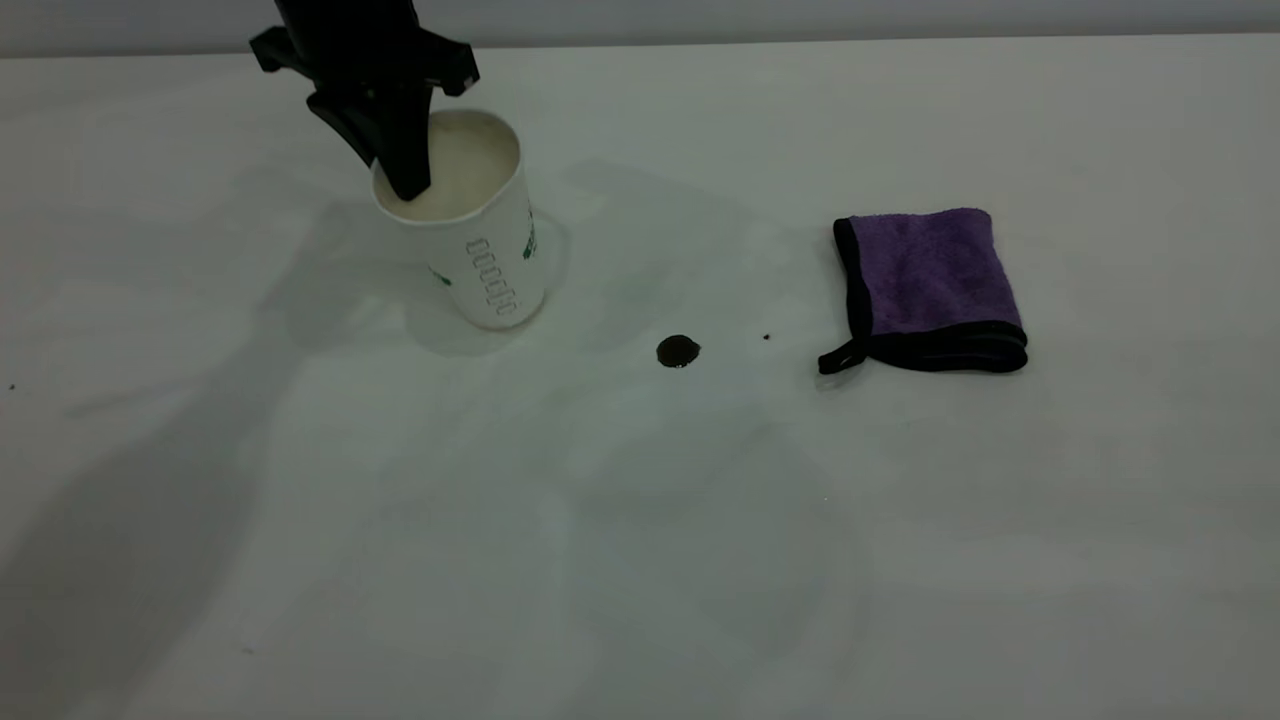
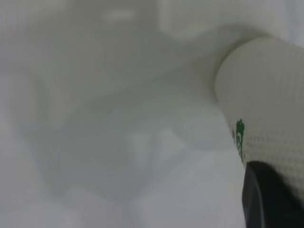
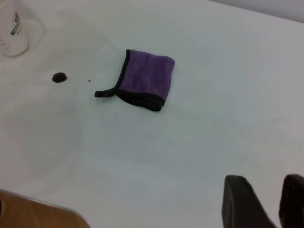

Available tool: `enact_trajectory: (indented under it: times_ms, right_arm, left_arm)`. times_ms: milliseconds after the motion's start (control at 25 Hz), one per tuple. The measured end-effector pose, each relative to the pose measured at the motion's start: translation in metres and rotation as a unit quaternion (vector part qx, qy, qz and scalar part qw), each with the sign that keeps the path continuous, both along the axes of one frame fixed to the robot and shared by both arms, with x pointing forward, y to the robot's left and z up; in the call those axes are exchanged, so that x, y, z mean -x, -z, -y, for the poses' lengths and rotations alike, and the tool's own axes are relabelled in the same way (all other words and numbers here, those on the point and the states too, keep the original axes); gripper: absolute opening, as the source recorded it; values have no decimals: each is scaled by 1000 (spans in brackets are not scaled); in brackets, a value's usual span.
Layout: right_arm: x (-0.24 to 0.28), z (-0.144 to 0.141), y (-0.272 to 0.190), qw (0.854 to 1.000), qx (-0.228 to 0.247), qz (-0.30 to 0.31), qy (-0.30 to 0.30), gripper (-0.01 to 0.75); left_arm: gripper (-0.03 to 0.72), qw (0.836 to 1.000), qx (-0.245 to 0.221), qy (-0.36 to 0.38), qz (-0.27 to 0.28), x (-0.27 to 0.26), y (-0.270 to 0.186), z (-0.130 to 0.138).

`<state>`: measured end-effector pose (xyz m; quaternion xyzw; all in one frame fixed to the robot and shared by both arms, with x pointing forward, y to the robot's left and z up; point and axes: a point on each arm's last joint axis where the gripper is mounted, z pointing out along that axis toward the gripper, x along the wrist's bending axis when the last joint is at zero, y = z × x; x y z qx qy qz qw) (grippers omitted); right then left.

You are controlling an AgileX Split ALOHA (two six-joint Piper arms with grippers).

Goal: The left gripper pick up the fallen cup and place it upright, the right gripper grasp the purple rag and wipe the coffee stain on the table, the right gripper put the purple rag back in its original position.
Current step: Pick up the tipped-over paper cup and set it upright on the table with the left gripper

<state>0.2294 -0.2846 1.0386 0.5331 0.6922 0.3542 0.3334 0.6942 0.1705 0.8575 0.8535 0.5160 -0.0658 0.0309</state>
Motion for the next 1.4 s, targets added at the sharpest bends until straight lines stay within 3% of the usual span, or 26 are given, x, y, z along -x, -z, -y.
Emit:
enact_trajectory:
  times_ms: [280,760,1400]
  right_arm:
    - [0,0,0,1000,0,0,0,238]
    - [0,0,0,1000,0,0,0,238]
    - [0,0,0,1000,0,0,0,238]
  left_arm:
    - [70,1000,3,-2,9,-3,2,1]
    - [367,1000,16,-10,17,-4,3,3]
    - [387,1000,20,10,16,0,-53,10]
